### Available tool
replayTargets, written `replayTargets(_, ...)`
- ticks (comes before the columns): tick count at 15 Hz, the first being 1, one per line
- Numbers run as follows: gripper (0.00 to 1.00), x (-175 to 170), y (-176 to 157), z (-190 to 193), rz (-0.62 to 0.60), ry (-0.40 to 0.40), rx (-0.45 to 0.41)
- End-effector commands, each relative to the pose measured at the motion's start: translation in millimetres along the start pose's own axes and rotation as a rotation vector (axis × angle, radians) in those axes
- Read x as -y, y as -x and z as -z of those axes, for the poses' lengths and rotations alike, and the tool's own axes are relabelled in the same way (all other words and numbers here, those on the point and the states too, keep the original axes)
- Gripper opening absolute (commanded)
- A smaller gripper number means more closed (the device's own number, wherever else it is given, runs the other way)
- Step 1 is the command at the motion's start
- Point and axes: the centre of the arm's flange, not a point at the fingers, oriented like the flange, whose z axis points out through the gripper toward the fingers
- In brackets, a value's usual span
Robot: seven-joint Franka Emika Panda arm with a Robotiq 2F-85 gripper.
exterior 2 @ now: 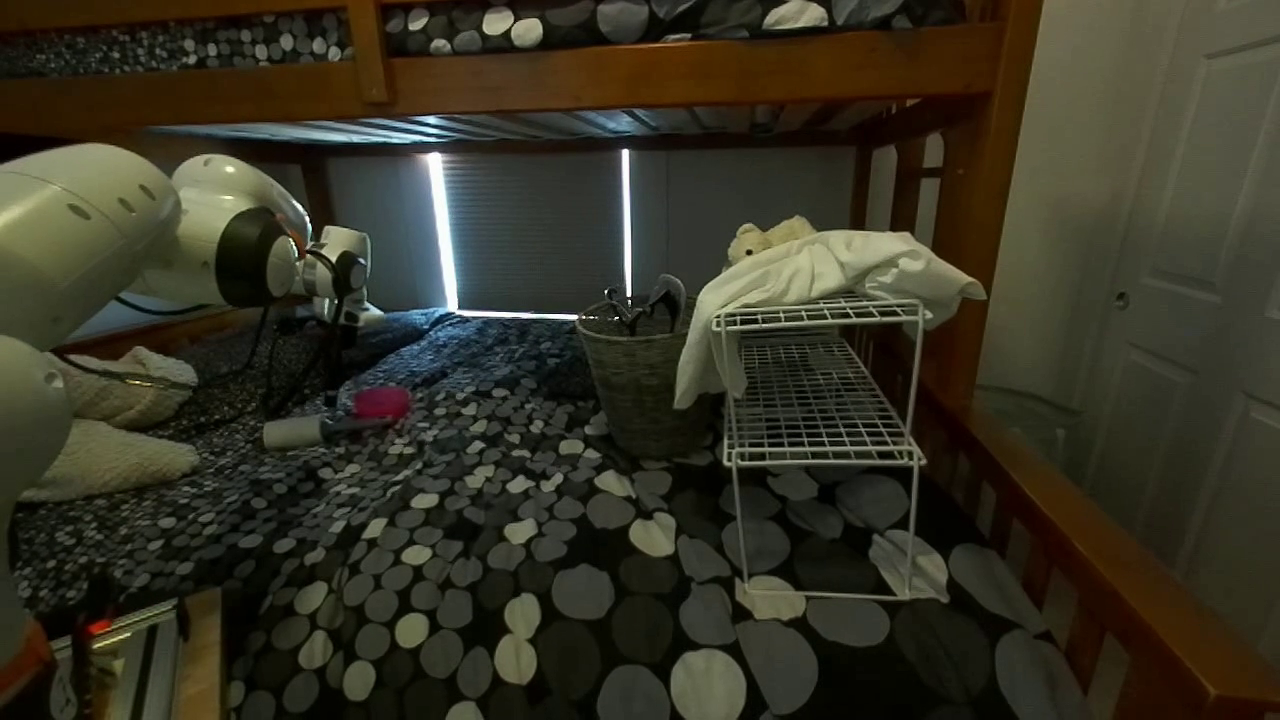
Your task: Put the lint roller in the basket.
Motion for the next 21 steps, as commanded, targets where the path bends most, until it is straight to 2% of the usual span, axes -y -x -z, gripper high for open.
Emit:
replayTargets(1, 1.0, 20, -11, -31, -0.057, 0.005, -0.017)
replayTargets(5, 0.91, 36, -18, -56, -0.06, -0.047, -0.054)
replayTargets(6, 0.9, 39, -18, -59, -0.056, -0.051, -0.063)
replayTargets(7, 0.83, 41, -17, -64, -0.049, -0.051, -0.074)
replayTargets(9, 0.81, 44, -17, -70, -0.042, -0.04, -0.101)
replayTargets(10, 0.62, 46, -16, -75, -0.036, -0.027, -0.119)
replayTargets(12, 0.53, 48, -15, -83, -0.025, -0.01, -0.137)
replayTargets(15, 0.29, 46, -14, -86, -0.023, -0.003, -0.161)
replayTargets(18, 0.05, 42, -16, -72, -0.04, -0.025, -0.176)
replayTargets(21, 0.06, 34, -14, -40, -0.059, -0.07, -0.155)
